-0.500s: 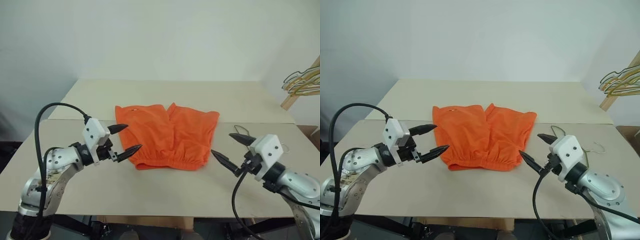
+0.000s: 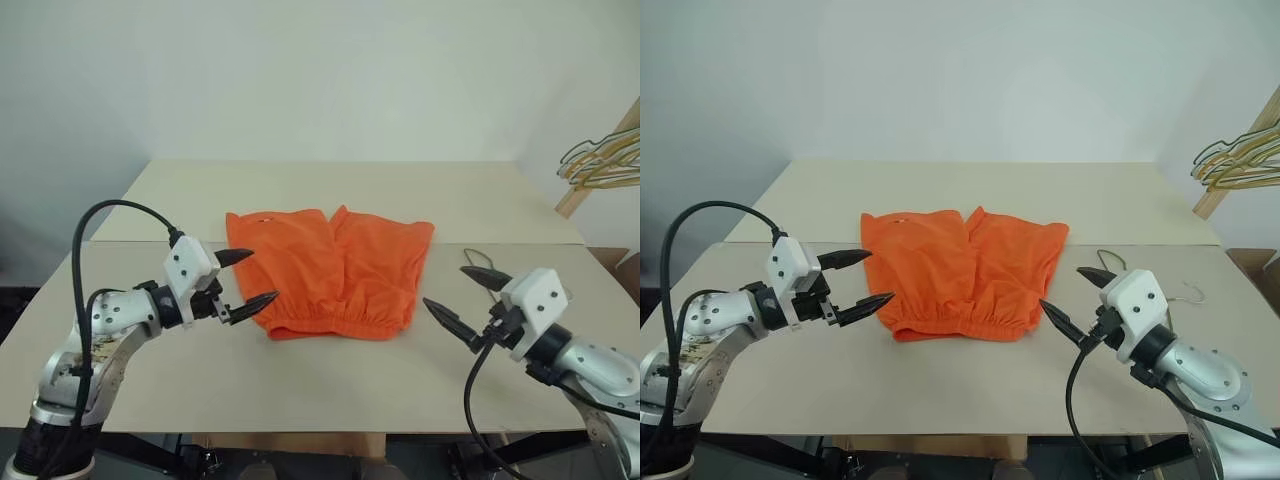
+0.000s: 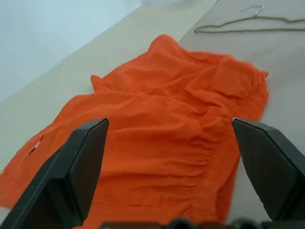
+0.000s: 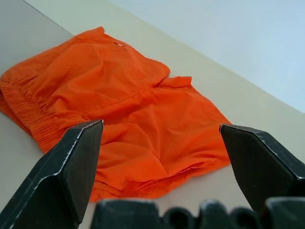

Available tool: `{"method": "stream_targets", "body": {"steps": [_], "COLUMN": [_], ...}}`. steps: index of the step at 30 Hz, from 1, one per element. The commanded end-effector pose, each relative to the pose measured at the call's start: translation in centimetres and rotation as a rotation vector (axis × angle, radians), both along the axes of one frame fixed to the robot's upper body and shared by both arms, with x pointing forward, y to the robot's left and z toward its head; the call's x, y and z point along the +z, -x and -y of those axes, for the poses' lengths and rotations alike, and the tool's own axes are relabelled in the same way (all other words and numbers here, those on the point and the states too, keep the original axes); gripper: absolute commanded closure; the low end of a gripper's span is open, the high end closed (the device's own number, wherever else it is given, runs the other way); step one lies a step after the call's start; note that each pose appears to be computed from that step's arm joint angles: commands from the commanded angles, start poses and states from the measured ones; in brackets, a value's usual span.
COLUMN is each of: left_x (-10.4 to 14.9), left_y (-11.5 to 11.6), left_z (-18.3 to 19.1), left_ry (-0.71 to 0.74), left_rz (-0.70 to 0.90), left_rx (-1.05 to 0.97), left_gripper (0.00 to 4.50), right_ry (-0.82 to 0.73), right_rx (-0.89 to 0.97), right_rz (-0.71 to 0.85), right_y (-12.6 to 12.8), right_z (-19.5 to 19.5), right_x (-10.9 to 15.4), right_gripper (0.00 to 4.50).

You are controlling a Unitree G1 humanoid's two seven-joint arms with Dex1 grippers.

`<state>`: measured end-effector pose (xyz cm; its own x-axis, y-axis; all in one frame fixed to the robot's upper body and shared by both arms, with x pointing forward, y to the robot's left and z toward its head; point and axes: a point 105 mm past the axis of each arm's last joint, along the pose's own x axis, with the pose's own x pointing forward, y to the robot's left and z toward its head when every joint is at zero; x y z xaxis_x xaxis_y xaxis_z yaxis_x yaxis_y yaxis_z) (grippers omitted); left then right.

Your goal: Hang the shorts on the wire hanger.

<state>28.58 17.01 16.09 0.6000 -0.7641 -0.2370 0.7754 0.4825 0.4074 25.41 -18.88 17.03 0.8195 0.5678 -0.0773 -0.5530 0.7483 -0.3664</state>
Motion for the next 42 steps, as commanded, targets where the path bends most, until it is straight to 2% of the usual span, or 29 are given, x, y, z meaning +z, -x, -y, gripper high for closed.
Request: {"method": "stream_targets", "body": {"steps": [1, 9, 21, 26, 29, 34, 35, 36, 41, 42], "left_x": [0.1, -2.7, -6.2, -7.6, -8.2, -8.8, -8.8, -8.9, -8.8, -8.7], "left_y": [-0.4, -2.0, -1.6, -3.1, -3.7, -3.1, -3.0, -3.0, -3.1, -3.2], "left_z": [-0.1, 0.3, 1.6, 0.8, 1.1, 1.6, 1.6, 1.6, 1.6, 1.6], "left_ry": [-0.122, -0.215, -0.364, -0.483, -0.534, -0.551, -0.550, -0.548, -0.542, -0.541], "left_rz": [0.096, 0.073, 0.017, 0.037, 0.068, 0.031, 0.030, 0.029, 0.028, 0.029], "left_rx": [-0.096, -0.200, -0.453, -0.413, -0.417, -0.502, -0.506, -0.505, -0.505, -0.505], "left_gripper": [0.03, 0.03, 0.03, 0.03, 0.63, 2.25, 2.37, 2.86, 4.47, 4.47], "right_ry": [0.021, 0.041, 0.031, 0.024, 0.022, 0.028, 0.028, 0.032, 0.050, 0.053], "right_rx": [0.022, 0.022, 0.030, 0.024, 0.023, 0.016, 0.016, 0.027, 0.136, 0.151], "right_rz": [0.034, 0.043, 0.048, 0.039, 0.038, 0.038, 0.035, 0.026, -0.033, -0.043], "right_y": [0.0, -0.3, 0.1, 0.7, 0.8, 0.8, 0.8, 0.9, 1.9, 2.0], "right_z": [-0.3, -0.8, -1.6, -1.8, -1.9, -1.5, -1.5, -1.5, -2.0, -2.0], "right_x": [1.3, 1.1, 0.8, 0.5, 0.5, 0.7, 0.7, 0.6, 0.1, 0.1], "right_gripper": [0.00, 0.00, 0.00, 0.00, 0.00, 0.00, 0.00, 0.00, 0.00, 0.00]}}
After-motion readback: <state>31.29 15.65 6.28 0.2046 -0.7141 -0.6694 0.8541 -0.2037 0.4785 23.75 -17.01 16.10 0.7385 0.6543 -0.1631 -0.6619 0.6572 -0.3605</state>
